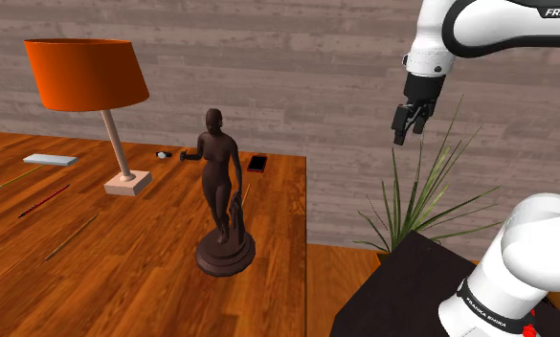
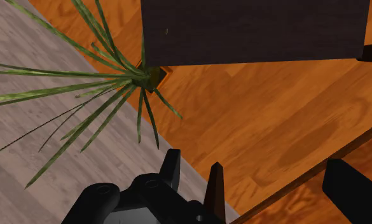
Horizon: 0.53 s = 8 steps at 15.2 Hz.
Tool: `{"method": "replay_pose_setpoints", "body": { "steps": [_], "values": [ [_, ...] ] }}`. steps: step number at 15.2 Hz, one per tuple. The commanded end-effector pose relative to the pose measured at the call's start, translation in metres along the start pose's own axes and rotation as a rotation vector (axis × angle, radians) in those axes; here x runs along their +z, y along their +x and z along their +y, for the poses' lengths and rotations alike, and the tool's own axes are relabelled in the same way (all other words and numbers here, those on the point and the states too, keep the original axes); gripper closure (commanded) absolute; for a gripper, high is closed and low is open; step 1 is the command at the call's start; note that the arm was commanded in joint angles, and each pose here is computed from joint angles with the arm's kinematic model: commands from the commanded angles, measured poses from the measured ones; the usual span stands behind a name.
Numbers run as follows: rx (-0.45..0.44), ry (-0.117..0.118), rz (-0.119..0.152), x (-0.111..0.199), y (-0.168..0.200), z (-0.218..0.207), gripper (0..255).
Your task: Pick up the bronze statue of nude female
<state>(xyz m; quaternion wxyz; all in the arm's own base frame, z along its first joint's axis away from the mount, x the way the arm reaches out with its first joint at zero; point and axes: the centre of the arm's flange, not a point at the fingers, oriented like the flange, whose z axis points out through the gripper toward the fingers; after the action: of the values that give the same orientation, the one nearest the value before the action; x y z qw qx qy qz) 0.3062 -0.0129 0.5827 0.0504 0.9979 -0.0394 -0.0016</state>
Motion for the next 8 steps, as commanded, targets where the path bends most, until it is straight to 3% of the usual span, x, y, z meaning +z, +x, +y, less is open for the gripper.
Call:
{"method": "replay_pose_setpoints", "body": {
  "steps": [1,8],
  "values": [
    [0.000,0.000,0.000,0.000,0.000,0.000,0],
    [-0.006,0.025,0.094,0.029,0.012,-0.080,0]
  ]
}}
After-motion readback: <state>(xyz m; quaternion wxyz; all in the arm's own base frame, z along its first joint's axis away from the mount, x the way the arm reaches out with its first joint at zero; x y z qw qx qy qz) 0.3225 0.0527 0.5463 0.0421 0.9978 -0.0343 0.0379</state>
